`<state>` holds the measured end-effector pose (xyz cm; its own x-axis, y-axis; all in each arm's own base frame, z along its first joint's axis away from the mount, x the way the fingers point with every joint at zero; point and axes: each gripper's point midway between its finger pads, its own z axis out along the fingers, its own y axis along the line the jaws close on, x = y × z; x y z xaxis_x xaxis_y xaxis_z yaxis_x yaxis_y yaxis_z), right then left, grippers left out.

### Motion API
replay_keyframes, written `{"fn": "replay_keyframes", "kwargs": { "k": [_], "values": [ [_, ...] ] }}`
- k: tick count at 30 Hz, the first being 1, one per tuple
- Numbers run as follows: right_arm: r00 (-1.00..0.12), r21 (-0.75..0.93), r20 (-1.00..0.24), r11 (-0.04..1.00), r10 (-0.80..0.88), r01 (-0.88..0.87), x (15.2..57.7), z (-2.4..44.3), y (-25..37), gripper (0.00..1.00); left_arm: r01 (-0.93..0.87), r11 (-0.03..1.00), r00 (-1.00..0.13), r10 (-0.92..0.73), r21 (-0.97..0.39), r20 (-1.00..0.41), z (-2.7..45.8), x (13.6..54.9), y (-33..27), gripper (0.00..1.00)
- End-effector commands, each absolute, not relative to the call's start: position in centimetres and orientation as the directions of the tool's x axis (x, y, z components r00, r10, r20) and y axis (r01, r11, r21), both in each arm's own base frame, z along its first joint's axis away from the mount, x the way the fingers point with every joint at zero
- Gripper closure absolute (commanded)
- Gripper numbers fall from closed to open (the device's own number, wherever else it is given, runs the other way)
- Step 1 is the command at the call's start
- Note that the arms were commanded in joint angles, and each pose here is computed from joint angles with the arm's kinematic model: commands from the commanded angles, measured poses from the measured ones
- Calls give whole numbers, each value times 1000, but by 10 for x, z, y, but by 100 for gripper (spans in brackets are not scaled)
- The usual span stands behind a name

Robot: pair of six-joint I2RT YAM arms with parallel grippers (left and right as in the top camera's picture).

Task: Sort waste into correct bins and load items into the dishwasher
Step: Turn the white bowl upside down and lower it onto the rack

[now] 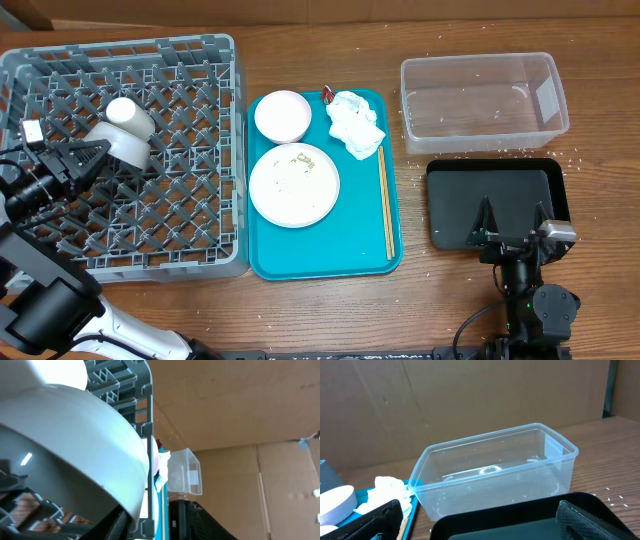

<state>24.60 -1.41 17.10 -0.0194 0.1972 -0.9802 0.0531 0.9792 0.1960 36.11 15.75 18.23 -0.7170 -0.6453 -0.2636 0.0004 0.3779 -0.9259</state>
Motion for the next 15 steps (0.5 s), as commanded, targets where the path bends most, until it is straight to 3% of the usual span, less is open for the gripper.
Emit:
{"fn": "replay_keyframes", "kwargs": {
  "k": [1, 7, 10, 12, 15],
  "values": [
    [-12, 195, -980, 979, 196, 64, 246, 170, -16, 0, -86, 294, -708, -690, -952, -149, 178, 359, 160, 61],
    [-12, 195, -980, 979, 196, 64, 246, 170, -16, 0, -408, 220, -622, -777, -886, 94, 150, 338, 187, 56],
    [-12, 195, -980, 979, 196, 64, 246, 169, -16, 0, -507, 232, -575, -809, -830, 125, 141, 324, 205, 49],
    [-12, 195, -980, 979, 196, 64, 246, 170, -16, 0, -562, 240, -547, -826, -791, 138, 138, 316, 215, 39],
    [-12, 195, -980, 979, 196, 64, 246, 170, -16, 0, -610, 251, -525, -839, -751, 146, 144, 307, 225, 35]
  ]
}}
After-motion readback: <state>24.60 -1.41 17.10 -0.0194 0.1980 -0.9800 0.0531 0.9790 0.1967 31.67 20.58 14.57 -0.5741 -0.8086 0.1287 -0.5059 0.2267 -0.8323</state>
